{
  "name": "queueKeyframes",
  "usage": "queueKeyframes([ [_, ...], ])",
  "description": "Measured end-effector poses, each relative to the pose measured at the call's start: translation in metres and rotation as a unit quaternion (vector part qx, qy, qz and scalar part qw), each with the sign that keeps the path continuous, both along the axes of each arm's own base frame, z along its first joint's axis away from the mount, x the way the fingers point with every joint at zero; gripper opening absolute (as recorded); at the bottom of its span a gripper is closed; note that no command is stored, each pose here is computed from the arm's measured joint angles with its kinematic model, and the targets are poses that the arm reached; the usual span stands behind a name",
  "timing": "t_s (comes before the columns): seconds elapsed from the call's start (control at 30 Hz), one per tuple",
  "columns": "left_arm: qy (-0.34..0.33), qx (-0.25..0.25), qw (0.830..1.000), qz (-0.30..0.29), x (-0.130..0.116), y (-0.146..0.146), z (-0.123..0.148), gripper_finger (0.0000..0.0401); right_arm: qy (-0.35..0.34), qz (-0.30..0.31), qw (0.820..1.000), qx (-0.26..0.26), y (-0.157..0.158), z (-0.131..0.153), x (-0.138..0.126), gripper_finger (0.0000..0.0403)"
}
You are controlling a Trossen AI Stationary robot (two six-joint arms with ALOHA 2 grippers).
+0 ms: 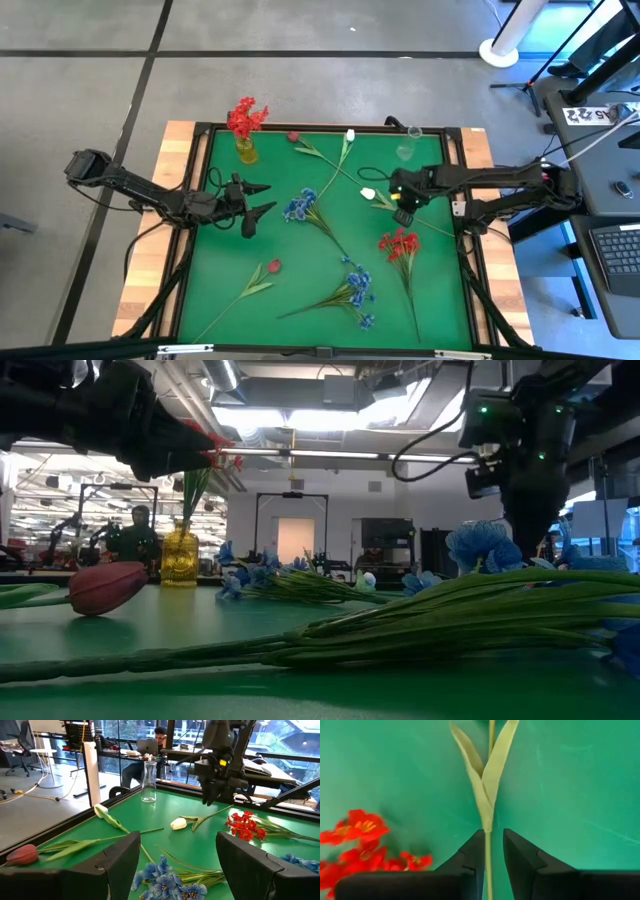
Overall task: Sort flowers into vase by color
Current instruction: Put the right white flower into the transparent vase
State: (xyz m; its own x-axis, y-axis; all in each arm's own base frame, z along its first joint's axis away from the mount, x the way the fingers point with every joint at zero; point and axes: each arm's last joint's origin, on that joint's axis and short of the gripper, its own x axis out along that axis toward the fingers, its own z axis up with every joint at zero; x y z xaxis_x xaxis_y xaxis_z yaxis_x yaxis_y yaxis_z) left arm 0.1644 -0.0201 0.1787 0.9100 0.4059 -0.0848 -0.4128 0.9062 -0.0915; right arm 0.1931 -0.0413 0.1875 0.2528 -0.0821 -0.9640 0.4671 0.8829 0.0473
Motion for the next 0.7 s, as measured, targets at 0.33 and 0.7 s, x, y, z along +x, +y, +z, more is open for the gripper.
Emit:
queueKeyframes([
  [0.33,0.0,0.0,1.0,-0.001,0.0,0.0,0.0,0.0255,-0.037,-0.017,0.999,0.011,0.003,-0.017,0.0,0.0149],
  [0.7,0.0,0.0,1.0,0.0,0.0,0.0,0.0,0.0255,-0.023,-0.023,0.999,-0.027,0.0,-0.024,0.003,0.022],
])
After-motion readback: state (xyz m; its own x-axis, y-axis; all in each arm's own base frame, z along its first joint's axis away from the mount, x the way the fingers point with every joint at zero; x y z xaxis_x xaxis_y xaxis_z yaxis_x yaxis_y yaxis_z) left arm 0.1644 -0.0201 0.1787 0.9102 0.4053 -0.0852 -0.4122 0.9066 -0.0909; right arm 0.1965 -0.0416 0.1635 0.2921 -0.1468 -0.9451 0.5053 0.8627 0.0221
